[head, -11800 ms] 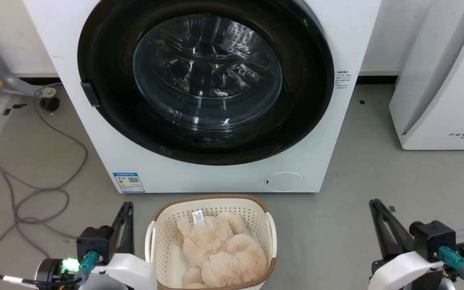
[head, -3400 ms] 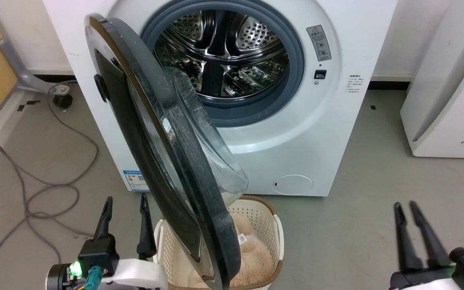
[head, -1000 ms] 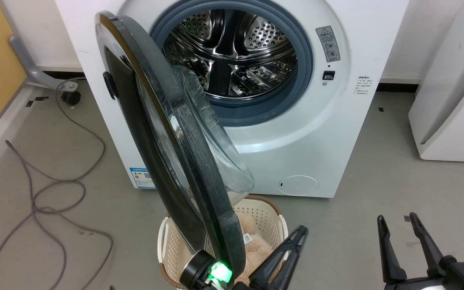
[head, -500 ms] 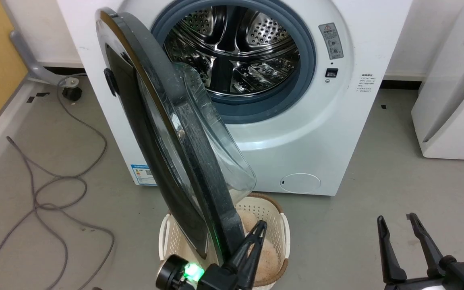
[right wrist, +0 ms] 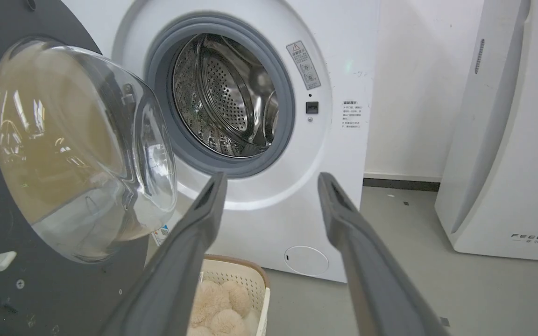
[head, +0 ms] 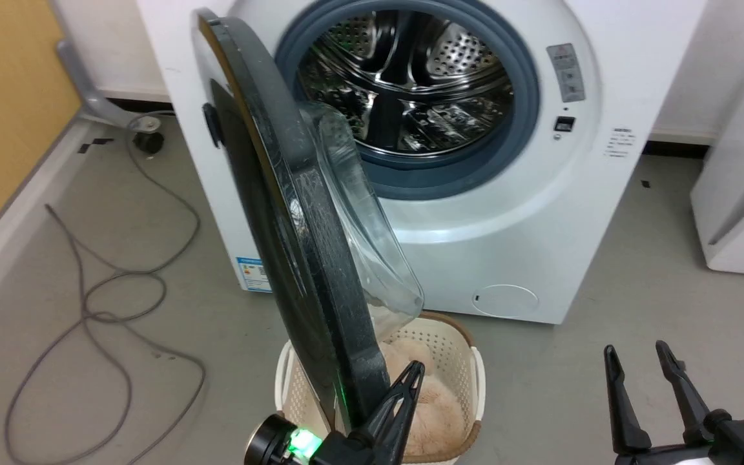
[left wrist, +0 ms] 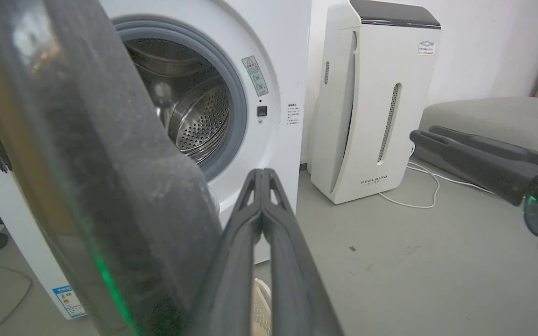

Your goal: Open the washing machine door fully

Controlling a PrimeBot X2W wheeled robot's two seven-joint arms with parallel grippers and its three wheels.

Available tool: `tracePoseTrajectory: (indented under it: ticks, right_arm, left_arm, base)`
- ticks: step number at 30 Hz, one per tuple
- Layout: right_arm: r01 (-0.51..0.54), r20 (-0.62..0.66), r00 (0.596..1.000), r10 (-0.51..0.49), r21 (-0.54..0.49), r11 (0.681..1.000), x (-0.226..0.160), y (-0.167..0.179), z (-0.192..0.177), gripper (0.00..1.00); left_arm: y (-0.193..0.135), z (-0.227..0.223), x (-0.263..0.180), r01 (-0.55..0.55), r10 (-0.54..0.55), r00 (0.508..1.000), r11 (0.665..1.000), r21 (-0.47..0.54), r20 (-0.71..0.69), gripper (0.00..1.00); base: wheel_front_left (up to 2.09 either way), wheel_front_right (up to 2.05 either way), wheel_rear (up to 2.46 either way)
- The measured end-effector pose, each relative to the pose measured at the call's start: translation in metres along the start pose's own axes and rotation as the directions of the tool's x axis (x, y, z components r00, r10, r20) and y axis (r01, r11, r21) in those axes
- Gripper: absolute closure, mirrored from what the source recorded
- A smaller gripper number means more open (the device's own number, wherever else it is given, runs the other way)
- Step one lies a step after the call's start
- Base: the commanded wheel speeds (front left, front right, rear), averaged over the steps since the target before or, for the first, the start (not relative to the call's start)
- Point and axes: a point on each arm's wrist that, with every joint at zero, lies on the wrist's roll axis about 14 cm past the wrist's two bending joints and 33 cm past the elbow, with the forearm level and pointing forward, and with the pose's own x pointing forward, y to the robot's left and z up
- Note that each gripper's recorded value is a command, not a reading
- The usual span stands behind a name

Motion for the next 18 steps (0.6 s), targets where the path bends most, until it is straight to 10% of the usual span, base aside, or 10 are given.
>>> tracePoseTrajectory:
  ticks: [18]
  right_arm:
    - [-0.174,-0.011,0.985,0.174,0.051,0.983,0.025,0.056,-0.009,0.00]
  left_arm:
    - [0.063,0.008,-0.049,-0.238,0.239,0.971,0.968,0.079,0.002,1.00]
  base:
    - [0.00,0.00,0.00]
